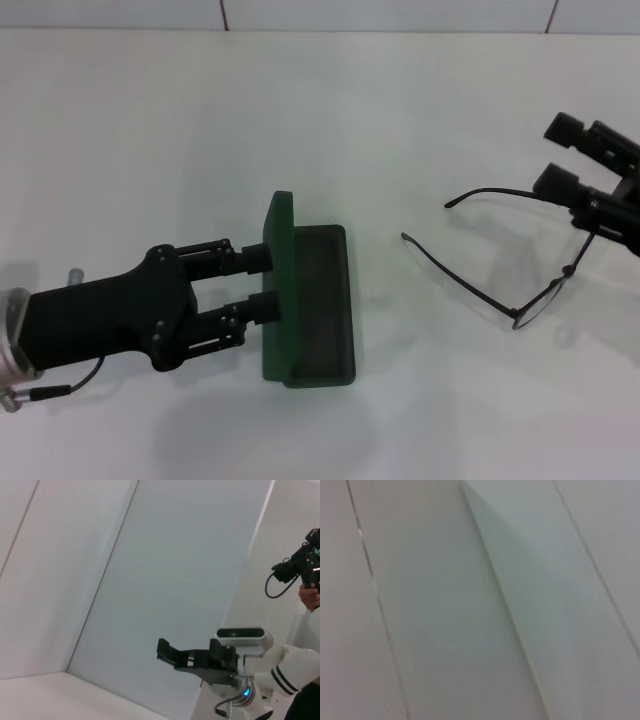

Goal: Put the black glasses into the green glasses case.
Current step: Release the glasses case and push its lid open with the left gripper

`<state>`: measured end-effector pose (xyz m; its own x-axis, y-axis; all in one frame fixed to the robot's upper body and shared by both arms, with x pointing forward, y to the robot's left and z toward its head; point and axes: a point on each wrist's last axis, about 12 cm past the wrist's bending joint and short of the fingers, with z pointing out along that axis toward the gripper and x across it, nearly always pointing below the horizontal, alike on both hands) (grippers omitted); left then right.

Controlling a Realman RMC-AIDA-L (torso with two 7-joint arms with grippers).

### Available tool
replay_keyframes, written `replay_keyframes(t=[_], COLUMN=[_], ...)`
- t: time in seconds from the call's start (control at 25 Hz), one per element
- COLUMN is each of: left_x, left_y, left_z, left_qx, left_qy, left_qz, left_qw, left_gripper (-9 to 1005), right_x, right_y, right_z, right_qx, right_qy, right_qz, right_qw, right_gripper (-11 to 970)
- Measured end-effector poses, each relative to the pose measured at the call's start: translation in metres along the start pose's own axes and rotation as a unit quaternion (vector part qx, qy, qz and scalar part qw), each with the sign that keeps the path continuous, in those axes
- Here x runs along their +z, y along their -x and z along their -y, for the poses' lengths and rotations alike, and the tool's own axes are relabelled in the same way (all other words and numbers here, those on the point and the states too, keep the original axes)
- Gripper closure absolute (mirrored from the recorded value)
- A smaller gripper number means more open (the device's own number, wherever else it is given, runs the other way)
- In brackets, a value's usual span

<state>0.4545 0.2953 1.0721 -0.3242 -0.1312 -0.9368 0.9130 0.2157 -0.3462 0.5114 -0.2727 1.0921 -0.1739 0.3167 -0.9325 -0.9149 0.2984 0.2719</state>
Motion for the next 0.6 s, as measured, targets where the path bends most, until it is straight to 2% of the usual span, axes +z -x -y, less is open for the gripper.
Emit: replay_keyframes(t=[0.24,0.44,0.6], left_x=[0.000,0.000,0.001], left_y=[-0.003,-0.004,-0.004], left_z=[0.000,-0.001,-0.004], left_qx=[-0.005,-0.006,-0.004], left_qy=[0.007,0.015,0.022], left_qz=[0.000,-0.001,-0.003], left_qw=[1.000,1.000,1.000], left_gripper=[432,432,432], right_x=[-0.016,-0.048,-0.066], right_y=[0.011,0.030,0.035], right_z=[0.009,0.026,0.026], right_qx=[-0.017,-0.006,-0.013], right_qy=[-0.043,-0.114,-0.148], right_qz=[0.020,0.013,0.026], right_qw=[0.999,0.993,0.989], right_gripper=[107,107,108])
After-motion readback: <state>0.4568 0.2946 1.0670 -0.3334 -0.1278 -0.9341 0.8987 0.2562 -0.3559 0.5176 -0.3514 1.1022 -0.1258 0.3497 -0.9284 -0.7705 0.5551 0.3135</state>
